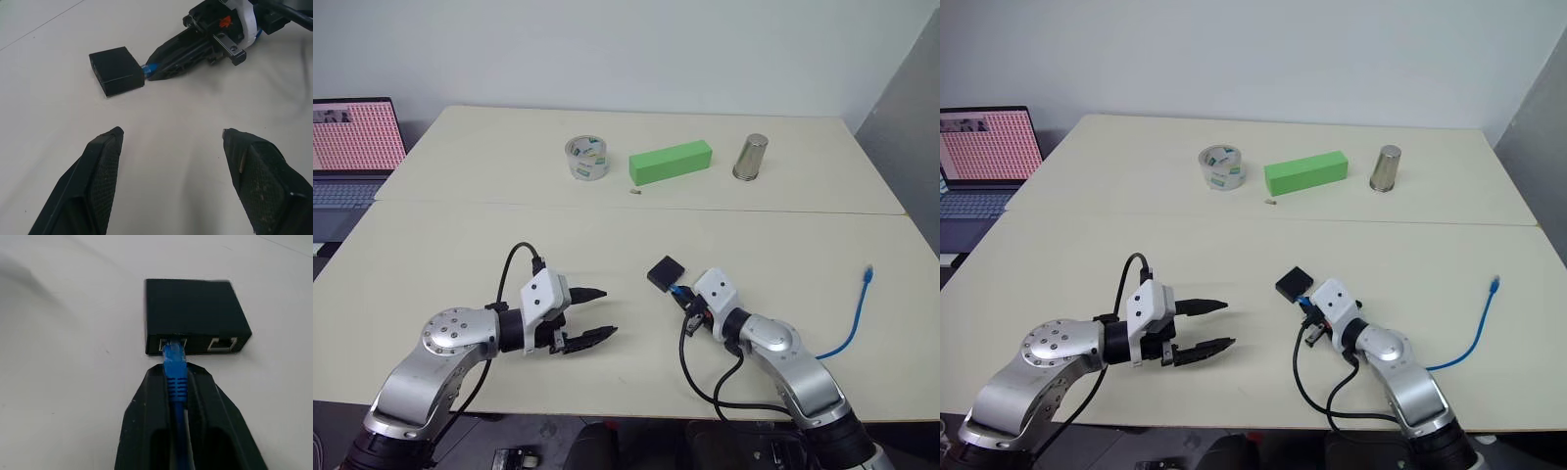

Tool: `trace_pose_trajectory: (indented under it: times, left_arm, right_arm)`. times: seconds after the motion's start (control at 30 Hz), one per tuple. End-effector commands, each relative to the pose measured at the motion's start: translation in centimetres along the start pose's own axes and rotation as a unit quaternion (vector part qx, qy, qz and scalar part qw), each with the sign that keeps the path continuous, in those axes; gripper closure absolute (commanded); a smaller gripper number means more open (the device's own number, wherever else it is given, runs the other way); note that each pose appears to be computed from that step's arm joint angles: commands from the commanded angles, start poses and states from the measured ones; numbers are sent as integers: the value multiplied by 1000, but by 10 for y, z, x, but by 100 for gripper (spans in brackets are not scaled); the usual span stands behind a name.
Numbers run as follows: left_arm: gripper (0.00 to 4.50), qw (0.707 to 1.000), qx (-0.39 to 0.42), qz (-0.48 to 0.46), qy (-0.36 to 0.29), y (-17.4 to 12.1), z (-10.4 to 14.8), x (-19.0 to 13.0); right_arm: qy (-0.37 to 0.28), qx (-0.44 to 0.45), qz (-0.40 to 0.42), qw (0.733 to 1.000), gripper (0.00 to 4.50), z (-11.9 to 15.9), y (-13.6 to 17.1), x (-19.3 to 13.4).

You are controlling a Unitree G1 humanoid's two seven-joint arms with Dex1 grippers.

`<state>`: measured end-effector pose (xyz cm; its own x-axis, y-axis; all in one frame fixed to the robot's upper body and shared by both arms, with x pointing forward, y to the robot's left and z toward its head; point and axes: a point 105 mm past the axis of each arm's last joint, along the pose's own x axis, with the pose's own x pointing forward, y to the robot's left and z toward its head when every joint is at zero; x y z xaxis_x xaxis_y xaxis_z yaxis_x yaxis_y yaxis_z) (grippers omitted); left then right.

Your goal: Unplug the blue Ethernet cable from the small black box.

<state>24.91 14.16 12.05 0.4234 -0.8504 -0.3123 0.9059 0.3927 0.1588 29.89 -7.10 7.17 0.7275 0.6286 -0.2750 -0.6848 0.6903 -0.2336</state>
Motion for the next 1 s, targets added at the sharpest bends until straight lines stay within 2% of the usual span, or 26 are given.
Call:
trace_pose_trajectory:
  times: [0.03, 0.13, 0.27, 0.4, 0.5, 0.67, 0.83, 0.93, 1.0]
  left_arm:
    - [105, 999, -23, 20, -27, 8, 6, 1]
    - [105, 996, -67, 33, -50, 15, 8, 3]
    - [105, 983, -162, 6, -84, 17, 15, 8]
    - [105, 974, -201, -33, -97, 11, 22, 15]
    - [105, 968, -221, -55, -110, 7, 29, 21]
    - [105, 962, -237, -60, -120, 6, 32, 26]
    - [105, 958, -248, -66, -131, 4, 33, 28]
    - [148, 955, -252, -65, -142, 6, 36, 28]
    - [193, 954, -253, -67, -146, 6, 37, 27]
  right_arm:
    - [-20, -90, 30, 995, 432, 13, -1, -13]
    - [-43, -170, 61, 983, 432, 24, 2, -19]
    - [-103, -357, 107, 922, 432, 48, 2, -29]
    - [-154, -450, 132, 870, 432, 61, 5, -34]
    - [-189, -488, 151, 839, 432, 69, 10, -36]
    - [-216, -505, 172, 818, 432, 74, 17, -36]
    - [-225, -512, 174, 811, 432, 79, 13, -34]
    - [-226, -516, 174, 808, 432, 80, 9, -33]
    - [-229, -517, 173, 807, 432, 81, 8, -34]
